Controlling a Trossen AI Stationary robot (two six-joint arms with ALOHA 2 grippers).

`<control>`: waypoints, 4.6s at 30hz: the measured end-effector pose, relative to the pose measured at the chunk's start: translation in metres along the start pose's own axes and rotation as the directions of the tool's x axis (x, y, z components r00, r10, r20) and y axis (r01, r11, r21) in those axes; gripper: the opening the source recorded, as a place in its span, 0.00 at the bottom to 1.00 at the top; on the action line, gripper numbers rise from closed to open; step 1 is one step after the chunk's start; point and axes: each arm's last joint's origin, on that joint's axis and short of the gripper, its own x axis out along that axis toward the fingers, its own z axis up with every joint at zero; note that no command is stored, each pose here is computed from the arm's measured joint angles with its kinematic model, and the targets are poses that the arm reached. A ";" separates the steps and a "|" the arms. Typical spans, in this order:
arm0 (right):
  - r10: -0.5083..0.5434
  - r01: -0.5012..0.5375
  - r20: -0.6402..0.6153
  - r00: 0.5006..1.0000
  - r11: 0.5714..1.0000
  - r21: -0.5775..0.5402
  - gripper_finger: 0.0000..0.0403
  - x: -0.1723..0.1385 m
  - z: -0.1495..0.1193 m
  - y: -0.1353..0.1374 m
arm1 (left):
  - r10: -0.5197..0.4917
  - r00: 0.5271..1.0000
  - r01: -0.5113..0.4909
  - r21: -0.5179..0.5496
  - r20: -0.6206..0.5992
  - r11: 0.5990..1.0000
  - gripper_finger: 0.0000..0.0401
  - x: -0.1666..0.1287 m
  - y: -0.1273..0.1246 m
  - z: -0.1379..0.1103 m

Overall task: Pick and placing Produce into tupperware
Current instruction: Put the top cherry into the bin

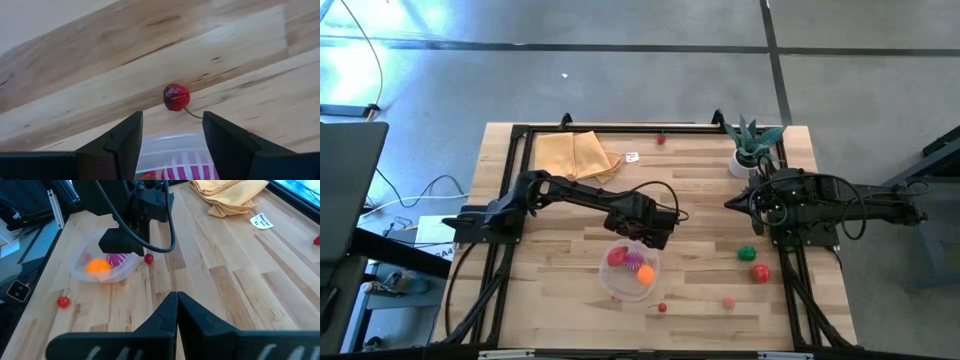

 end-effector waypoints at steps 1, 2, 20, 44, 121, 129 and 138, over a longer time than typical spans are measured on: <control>0.000 0.000 0.000 1.000 1.000 0.000 0.00 0.000 0.000 0.000 | 0.000 1.000 0.000 0.000 -0.002 1.000 0.49 0.000 0.000 0.000; 0.001 -0.001 0.000 1.000 1.000 0.000 0.00 0.000 0.000 0.000 | -0.001 1.000 0.001 0.000 -0.004 1.000 0.49 0.000 0.000 0.000; 0.000 0.000 0.000 1.000 1.000 0.000 0.00 0.000 0.000 0.000 | -0.016 0.997 0.016 -0.003 -0.079 1.000 0.49 0.003 -0.002 -0.005; 0.000 0.000 0.000 1.000 1.000 0.000 0.00 0.000 0.000 0.000 | -0.013 1.000 0.013 0.007 0.008 1.000 0.65 0.004 -0.002 0.001; 0.000 0.000 0.000 1.000 1.000 0.000 0.00 0.000 0.000 0.000 | 0.000 0.996 0.001 0.015 -0.085 1.000 0.37 0.040 -0.002 0.013; 0.000 0.000 0.000 1.000 1.000 0.000 0.00 0.000 0.000 0.000 | -0.003 0.996 0.004 0.014 -0.091 1.000 0.35 0.041 -0.002 0.013; 0.000 0.000 0.000 1.000 1.000 0.000 0.00 0.000 0.000 0.000 | -0.005 0.996 0.007 0.014 -0.091 1.000 0.35 0.042 -0.002 0.013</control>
